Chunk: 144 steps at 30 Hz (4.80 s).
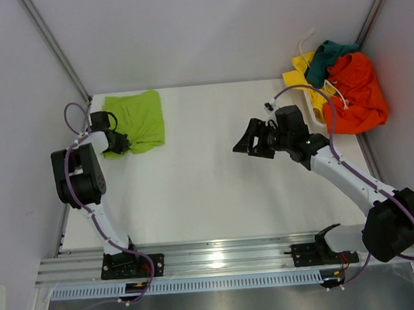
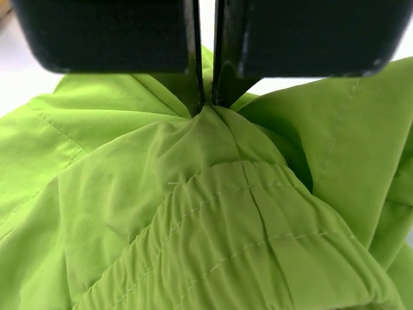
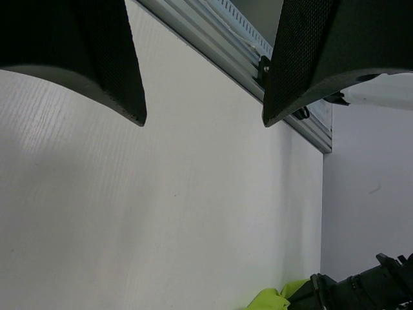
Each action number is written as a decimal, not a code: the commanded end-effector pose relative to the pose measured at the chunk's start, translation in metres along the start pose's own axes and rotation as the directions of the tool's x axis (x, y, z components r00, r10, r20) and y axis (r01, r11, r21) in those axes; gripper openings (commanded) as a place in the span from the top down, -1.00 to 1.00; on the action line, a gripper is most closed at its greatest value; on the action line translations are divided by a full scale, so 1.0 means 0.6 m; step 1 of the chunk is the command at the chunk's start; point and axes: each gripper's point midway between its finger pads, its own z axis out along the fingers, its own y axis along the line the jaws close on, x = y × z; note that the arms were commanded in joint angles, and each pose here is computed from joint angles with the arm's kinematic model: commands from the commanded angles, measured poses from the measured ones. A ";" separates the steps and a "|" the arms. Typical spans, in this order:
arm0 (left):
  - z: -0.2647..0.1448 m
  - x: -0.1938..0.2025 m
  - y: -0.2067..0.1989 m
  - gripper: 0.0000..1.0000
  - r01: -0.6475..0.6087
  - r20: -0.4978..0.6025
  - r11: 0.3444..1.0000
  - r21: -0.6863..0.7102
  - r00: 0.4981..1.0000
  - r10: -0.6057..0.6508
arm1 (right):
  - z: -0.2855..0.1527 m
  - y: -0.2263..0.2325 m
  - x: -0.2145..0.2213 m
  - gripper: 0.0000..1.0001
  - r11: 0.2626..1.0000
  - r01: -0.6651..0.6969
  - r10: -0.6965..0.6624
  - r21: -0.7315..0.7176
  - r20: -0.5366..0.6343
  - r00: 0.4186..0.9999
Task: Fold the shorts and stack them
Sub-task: Neatly place the folded shorts to the corner, then grab the shorts from the pile, then move the shorts to the center of the board
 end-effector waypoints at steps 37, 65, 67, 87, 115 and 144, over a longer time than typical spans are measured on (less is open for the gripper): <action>-0.178 -0.007 -0.053 -0.98 -0.065 0.049 0.988 0.141 0.997 0.059 | -0.119 -0.096 -0.265 -0.63 0.954 -0.167 0.043 0.248 0.439 0.898; -0.410 0.258 -0.062 -0.98 -0.294 0.077 0.494 0.818 0.908 0.412 | -0.356 -0.411 -0.553 -0.99 0.626 -0.700 -0.107 0.343 0.927 0.359; -0.400 0.269 -0.045 -0.98 -0.320 0.072 0.498 0.806 0.888 0.453 | -0.342 -0.428 -0.587 -0.99 0.616 -0.701 -0.123 0.360 0.923 0.365; -0.384 0.284 0.012 -0.98 -0.421 0.104 0.517 0.745 0.840 0.533 | -0.243 -0.503 -0.666 1.00 0.553 -0.727 -0.193 0.407 0.911 0.364; -0.452 0.254 -0.007 -0.98 -0.423 0.163 0.517 0.744 0.866 0.474 | -0.577 0.267 -0.476 1.00 0.975 0.213 -0.143 0.064 0.914 0.380; -0.528 0.248 -0.019 -0.98 -0.512 0.271 0.393 0.764 0.807 0.524 | -0.115 0.155 0.030 0.86 0.933 0.289 -0.284 -0.214 0.058 0.957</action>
